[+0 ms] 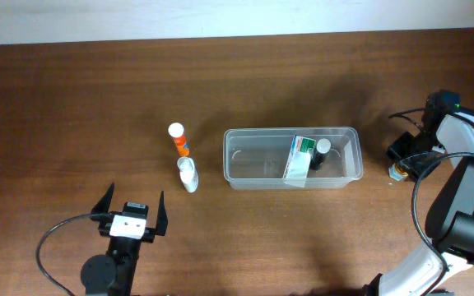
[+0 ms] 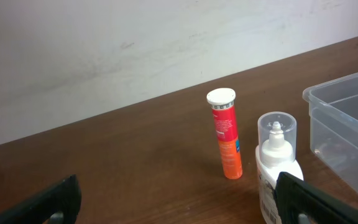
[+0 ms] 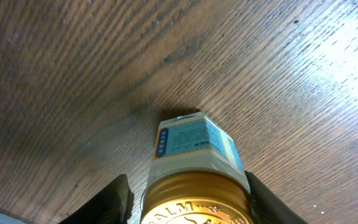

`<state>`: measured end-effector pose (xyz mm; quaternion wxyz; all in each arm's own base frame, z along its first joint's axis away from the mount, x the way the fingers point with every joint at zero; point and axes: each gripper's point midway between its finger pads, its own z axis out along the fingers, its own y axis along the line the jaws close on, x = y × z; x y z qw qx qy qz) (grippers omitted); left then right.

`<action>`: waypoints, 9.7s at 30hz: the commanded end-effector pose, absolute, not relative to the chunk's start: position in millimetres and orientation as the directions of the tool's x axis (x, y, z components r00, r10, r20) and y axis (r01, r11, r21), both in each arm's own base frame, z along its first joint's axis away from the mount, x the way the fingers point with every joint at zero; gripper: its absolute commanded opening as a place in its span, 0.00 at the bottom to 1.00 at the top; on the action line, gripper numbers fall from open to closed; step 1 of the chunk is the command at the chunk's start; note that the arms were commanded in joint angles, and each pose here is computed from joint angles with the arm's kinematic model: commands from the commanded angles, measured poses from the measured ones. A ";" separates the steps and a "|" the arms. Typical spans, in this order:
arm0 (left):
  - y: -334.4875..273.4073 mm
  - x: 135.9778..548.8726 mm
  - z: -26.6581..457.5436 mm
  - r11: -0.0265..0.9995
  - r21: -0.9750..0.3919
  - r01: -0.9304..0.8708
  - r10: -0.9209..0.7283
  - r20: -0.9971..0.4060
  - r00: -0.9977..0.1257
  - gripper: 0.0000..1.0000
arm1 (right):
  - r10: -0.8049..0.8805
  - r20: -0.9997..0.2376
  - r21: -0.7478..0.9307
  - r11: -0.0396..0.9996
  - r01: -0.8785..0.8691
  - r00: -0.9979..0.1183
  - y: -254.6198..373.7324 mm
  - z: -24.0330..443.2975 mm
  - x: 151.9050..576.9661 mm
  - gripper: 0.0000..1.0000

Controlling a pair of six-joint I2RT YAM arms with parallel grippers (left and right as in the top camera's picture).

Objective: Pack container
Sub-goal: 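Move right gripper to the gold-lidded jar and grasp it, then lower the gold-lidded jar into the container and open right gripper, then withdraw right gripper up and to the right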

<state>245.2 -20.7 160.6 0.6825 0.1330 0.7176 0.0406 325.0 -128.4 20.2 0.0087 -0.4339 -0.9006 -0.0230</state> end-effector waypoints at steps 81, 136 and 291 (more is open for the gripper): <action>-21.9 244.8 159.8 0.957 0.251 0.144 0.257 -0.966 -0.029 0.99 | 0.694 -0.019 0.085 0.719 0.690 -0.720 -127.2 37.4 339.4 0.48; -21.9 244.8 159.8 0.957 0.251 0.144 0.257 -0.966 -0.029 0.99 | 0.069 -0.245 0.281 0.960 -0.003 -0.967 124.1 223.4 332.2 0.32; -21.9 244.8 159.8 0.957 0.251 0.144 0.257 -0.966 -0.029 0.99 | 0.267 -0.227 -0.086 0.953 0.292 -0.937 3.8 231.4 372.1 0.98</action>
